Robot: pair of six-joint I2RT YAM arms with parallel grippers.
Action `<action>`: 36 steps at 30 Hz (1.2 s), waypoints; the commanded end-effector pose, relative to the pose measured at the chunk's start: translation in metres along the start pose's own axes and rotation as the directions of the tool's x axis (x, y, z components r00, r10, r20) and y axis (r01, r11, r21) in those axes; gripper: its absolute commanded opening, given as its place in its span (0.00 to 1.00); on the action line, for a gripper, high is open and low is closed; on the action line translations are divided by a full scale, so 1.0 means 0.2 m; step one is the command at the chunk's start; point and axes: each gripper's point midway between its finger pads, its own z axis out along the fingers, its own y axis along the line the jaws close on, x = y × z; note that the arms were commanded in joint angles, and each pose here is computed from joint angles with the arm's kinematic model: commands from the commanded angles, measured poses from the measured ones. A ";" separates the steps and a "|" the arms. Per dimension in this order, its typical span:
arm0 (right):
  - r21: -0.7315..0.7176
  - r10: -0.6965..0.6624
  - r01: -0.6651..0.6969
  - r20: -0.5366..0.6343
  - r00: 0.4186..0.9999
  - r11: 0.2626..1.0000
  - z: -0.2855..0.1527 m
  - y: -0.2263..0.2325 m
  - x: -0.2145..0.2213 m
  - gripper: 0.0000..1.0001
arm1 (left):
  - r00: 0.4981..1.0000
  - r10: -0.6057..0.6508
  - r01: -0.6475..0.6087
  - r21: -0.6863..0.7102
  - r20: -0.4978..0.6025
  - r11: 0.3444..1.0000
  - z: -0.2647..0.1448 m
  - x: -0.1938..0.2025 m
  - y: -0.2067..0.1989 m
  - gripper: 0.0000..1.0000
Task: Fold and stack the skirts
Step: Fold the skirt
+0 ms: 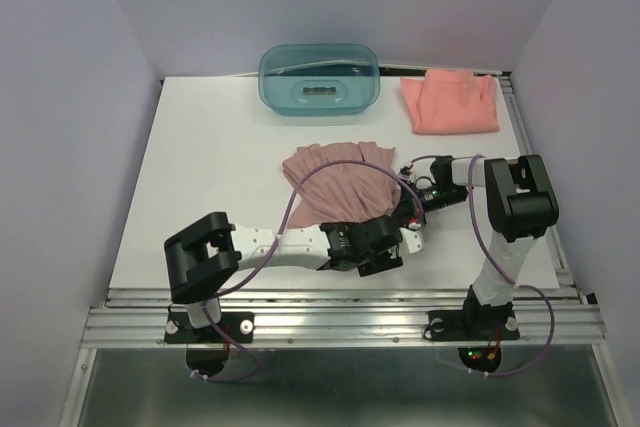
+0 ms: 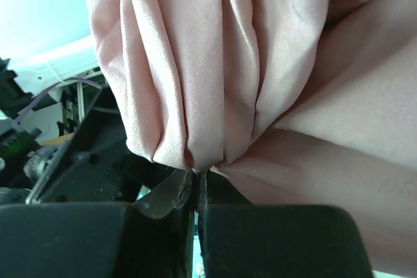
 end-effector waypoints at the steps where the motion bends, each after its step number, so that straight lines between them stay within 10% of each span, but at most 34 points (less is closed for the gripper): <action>1: -0.079 0.015 -0.015 -0.007 1.000 0.997 0.00 0.07 0.02 0.01 | 0.995 -0.068 0.076 -0.105 0.073 0.992 -0.03 -0.12 0.06 0.73; 10: -0.113 0.035 -0.036 -0.013 0.999 0.993 0.00 0.10 0.03 0.01 | 0.998 -0.049 0.054 -0.164 0.040 0.985 0.03 -0.10 0.07 0.60; 13: -0.126 0.017 -0.019 -0.014 1.000 0.992 0.00 0.12 0.04 0.01 | 0.999 -0.039 0.043 -0.185 0.021 0.982 0.05 -0.08 0.08 0.42; 16: -0.119 -0.004 0.002 -0.020 1.000 0.993 -0.01 0.13 0.04 0.01 | 1.000 0.001 0.002 -0.172 0.015 0.985 0.03 -0.07 0.09 0.01; 20: -0.011 -0.106 0.105 -0.042 0.994 0.994 -0.07 0.11 -0.07 0.17 | 0.997 0.070 -0.069 -0.031 0.024 0.997 -0.07 -0.08 0.00 0.00; 23: -0.017 -0.165 0.166 0.034 0.986 0.986 -0.19 0.21 -0.27 0.48 | 0.996 0.094 -0.093 0.049 -0.003 0.994 -0.12 -0.05 -0.05 0.00; 31: 0.283 -0.334 0.267 0.223 0.916 0.921 -0.41 0.32 -0.80 0.62 | 0.989 0.147 -0.137 0.264 -0.018 0.955 -0.23 -0.01 -0.20 0.00; 36: 0.433 -0.454 0.361 0.130 0.882 0.826 -0.26 0.26 -0.94 0.62 | 0.983 0.186 -0.168 0.397 -0.006 0.902 -0.34 -0.05 -0.29 0.00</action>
